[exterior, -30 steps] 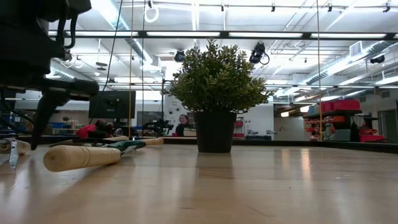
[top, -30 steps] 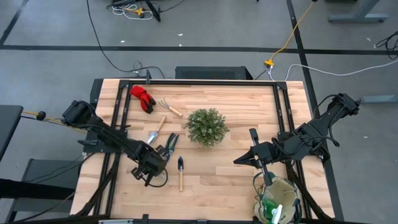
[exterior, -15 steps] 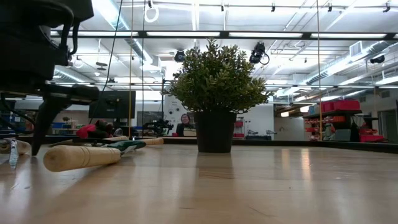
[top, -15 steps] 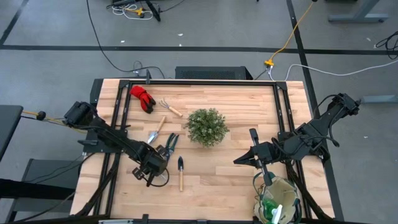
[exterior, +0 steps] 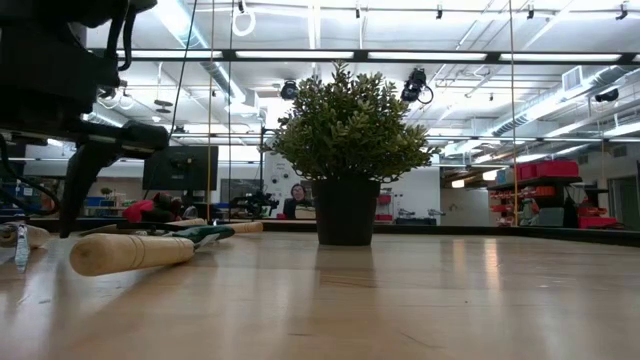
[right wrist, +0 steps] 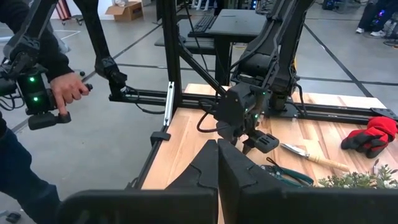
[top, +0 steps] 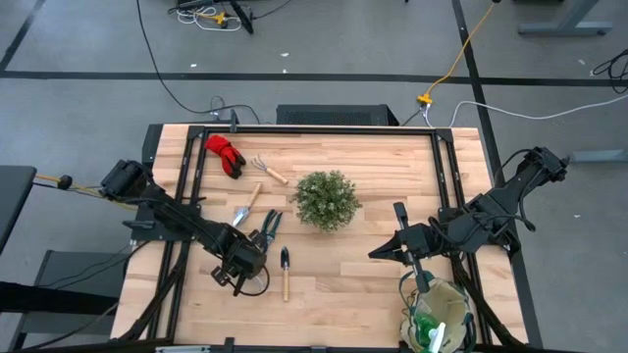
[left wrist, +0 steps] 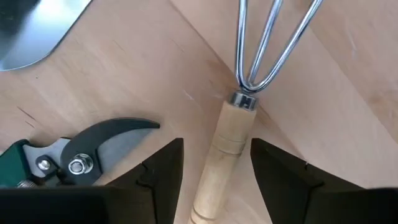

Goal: Pick & Place Garden tools in Gardening bag
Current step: Put the bottom brown hand rake into the white gardening bag

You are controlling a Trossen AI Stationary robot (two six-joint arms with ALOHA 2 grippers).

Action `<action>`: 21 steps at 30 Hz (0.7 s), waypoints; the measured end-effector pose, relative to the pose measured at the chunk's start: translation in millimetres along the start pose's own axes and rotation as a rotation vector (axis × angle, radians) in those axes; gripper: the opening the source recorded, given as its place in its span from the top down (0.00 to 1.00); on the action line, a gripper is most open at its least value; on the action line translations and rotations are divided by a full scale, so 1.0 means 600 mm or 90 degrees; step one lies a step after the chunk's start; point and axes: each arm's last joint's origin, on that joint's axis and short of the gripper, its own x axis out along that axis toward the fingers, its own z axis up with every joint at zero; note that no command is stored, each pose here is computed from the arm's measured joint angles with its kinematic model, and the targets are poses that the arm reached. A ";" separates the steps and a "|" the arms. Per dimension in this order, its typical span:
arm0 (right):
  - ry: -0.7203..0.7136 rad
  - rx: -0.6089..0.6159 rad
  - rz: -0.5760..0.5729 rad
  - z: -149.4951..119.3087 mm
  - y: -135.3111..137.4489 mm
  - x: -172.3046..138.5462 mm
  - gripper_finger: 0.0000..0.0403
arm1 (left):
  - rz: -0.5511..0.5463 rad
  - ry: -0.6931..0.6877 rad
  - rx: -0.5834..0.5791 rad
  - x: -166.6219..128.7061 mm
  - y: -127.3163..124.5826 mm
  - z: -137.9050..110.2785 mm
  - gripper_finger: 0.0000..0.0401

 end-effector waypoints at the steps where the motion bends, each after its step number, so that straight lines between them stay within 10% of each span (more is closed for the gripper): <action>1: 0.000 0.000 0.000 0.000 0.000 0.000 1.00 | 0.000 -0.001 0.000 0.000 0.000 0.000 0.51; 21: 0.000 0.015 0.001 0.000 0.000 0.000 1.00 | -0.005 0.008 -0.004 0.011 0.000 0.002 0.61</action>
